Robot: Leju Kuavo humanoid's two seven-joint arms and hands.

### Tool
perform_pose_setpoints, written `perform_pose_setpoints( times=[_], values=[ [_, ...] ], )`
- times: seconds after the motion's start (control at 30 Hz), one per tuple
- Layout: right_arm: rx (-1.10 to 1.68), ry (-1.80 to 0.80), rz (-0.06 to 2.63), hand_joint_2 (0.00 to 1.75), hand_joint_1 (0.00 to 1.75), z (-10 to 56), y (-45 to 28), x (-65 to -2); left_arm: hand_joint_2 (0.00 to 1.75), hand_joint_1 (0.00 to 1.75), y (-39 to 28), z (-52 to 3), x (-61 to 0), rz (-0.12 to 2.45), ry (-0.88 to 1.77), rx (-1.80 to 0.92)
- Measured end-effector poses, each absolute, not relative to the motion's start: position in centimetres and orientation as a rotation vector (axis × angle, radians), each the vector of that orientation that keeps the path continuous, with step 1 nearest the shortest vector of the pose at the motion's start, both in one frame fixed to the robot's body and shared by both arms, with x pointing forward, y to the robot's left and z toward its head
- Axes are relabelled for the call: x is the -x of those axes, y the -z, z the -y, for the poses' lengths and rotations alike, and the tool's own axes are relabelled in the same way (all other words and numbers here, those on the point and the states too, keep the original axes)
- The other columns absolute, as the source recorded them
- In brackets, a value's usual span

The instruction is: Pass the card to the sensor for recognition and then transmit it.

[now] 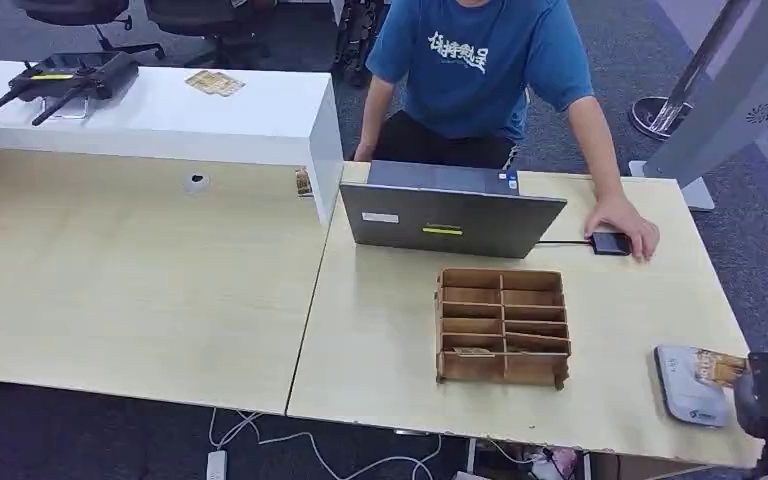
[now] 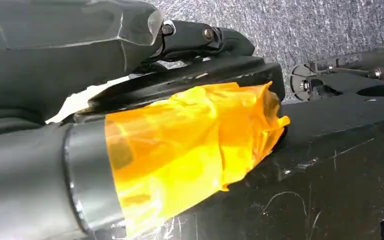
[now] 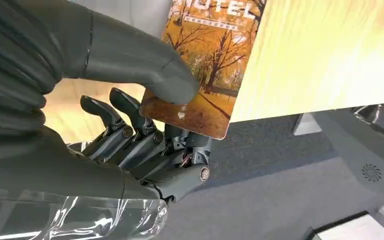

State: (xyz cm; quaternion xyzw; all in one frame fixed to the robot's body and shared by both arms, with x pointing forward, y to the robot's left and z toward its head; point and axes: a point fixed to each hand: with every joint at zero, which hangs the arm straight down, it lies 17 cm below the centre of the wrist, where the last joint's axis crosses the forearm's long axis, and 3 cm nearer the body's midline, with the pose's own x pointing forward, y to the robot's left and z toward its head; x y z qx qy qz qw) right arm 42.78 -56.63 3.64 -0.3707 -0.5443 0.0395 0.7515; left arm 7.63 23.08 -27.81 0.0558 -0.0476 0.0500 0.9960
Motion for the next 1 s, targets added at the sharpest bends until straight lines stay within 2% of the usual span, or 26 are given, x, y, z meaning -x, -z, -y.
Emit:
perform_pose_setpoints(
  times=[1.0],
  values=[
    [0.750, -0.243, 1.011, 1.75, 1.75, 57.3, -0.8, -43.5, 0.00, 0.00, 27.8, -23.1, -7.5, 0.086, -0.095, -0.112]
  ],
)
